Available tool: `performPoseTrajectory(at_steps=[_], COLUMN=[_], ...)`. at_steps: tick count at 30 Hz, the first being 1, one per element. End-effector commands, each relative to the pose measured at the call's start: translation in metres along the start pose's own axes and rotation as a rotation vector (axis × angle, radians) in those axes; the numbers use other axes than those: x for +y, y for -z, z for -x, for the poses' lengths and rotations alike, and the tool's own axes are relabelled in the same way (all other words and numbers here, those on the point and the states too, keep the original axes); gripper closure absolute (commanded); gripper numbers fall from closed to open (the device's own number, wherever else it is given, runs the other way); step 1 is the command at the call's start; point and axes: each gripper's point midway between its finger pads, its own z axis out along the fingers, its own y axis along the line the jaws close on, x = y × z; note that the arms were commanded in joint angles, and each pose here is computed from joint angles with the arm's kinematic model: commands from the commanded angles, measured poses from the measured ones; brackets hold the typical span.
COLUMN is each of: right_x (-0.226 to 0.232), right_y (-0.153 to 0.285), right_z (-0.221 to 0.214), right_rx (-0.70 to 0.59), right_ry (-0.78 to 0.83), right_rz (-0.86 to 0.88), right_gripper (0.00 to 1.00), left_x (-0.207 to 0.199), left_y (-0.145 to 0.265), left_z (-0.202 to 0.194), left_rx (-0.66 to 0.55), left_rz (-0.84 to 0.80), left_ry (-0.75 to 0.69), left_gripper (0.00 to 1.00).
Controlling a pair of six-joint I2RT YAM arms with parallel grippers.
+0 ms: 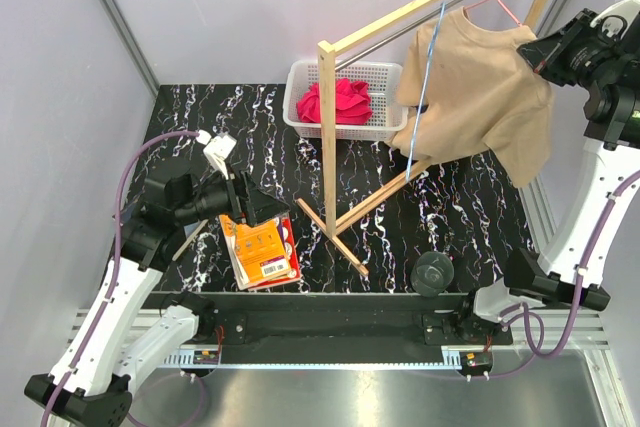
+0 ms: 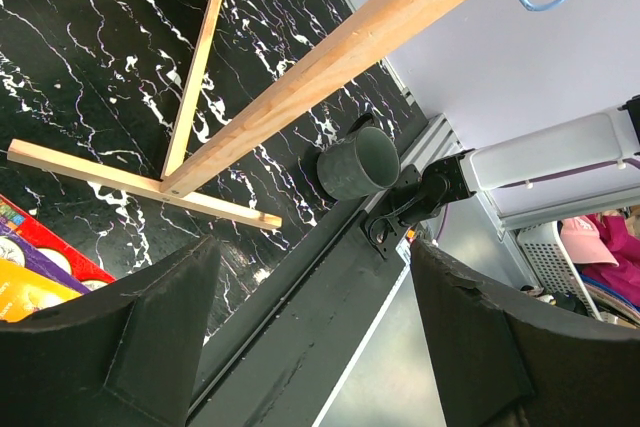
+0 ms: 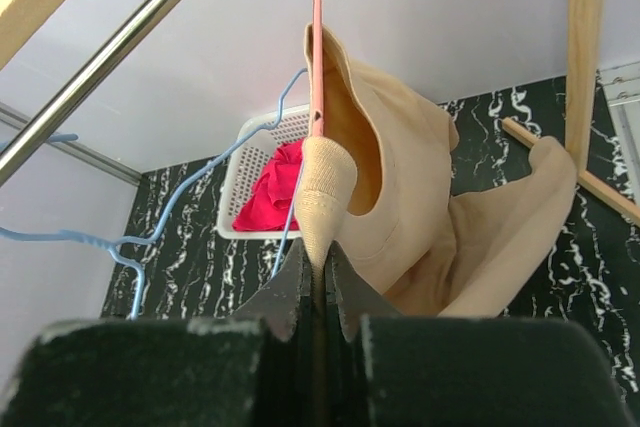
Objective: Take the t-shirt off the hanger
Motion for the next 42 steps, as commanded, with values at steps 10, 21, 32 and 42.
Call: performPoseTrajectory(at_steps=[10, 21, 32, 42], right_x=[0.033, 0.045, 0.065, 0.030], right_y=[0.021, 0.036, 0.040, 0.012], right_z=[0.031, 0.041, 0.047, 0.031], right_rx=[-0.103, -0.143, -0.142, -0.083], right_ry=[-0.024, -0.002, 0.036, -0.033], right_rz=[0.082, 0.095, 0.194, 0.086], right_gripper=[1.00, 1.00, 1.00, 1.00], left_x=[-0.012, -0.013, -0.011, -0.011], left_y=[0.004, 0.003, 0.003, 0.003], left_z=[0.012, 0.014, 0.011, 0.011], left_rx=[-0.046, -0.046, -0.045, -0.045], left_rz=[-0.026, -0.035, -0.031, -0.033], left_ry=[-0.037, -0.040, -0.035, -0.039], left_gripper=[0.20, 0.20, 0.20, 0.20])
